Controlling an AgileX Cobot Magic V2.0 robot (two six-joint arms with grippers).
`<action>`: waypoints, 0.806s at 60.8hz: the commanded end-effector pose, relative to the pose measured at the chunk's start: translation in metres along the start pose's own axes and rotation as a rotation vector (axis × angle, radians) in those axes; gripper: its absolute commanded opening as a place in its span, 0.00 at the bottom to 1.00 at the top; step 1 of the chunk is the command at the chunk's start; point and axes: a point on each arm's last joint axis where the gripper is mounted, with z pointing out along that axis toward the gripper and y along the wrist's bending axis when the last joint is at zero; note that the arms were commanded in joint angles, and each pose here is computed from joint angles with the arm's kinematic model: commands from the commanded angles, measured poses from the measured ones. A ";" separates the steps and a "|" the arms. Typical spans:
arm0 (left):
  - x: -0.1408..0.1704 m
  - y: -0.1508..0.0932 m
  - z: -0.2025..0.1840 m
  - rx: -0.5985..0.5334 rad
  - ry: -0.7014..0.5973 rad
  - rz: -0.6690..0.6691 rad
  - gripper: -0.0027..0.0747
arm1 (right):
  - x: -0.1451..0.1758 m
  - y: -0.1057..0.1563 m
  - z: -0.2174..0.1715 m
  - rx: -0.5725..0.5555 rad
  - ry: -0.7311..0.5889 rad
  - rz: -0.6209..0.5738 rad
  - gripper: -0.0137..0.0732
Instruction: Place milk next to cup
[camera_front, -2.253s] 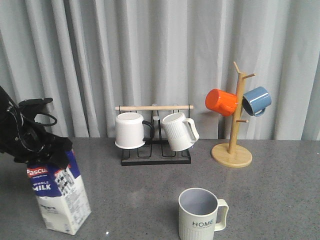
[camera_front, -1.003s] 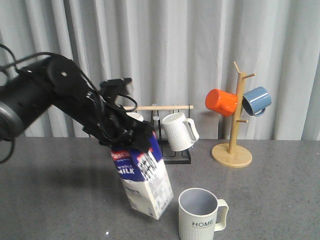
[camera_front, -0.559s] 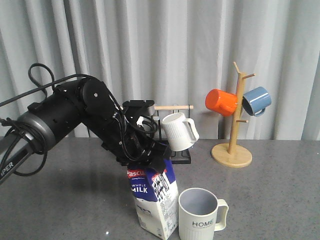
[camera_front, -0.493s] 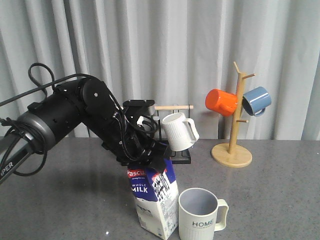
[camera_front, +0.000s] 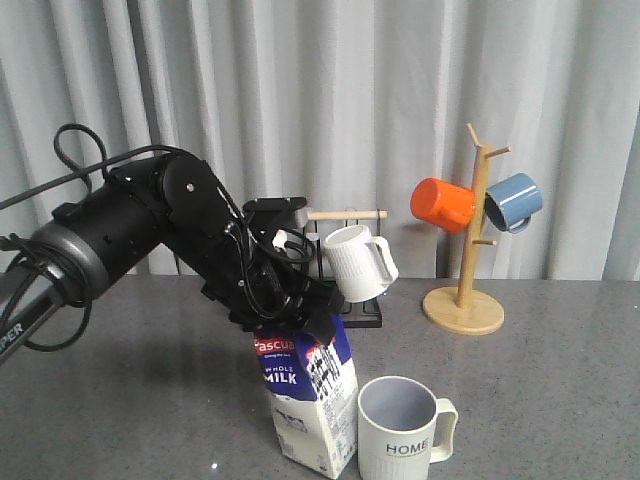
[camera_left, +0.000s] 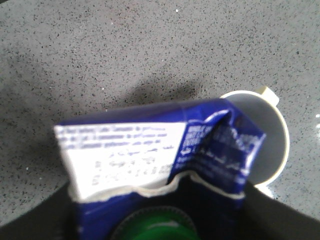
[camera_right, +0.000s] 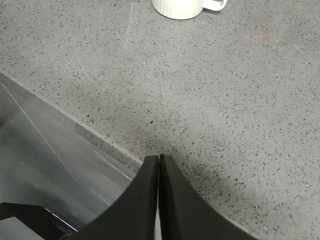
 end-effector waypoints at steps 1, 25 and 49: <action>-0.007 -0.022 -0.050 0.038 -0.131 0.016 0.68 | -0.012 -0.002 -0.004 0.018 -0.082 0.003 0.15; -0.005 -0.034 -0.089 0.041 -0.206 0.038 0.75 | -0.012 -0.002 -0.004 0.018 -0.082 0.004 0.15; 0.018 -0.068 -0.195 0.053 -0.412 0.070 0.61 | -0.014 -0.003 -0.005 0.027 -0.103 0.053 0.15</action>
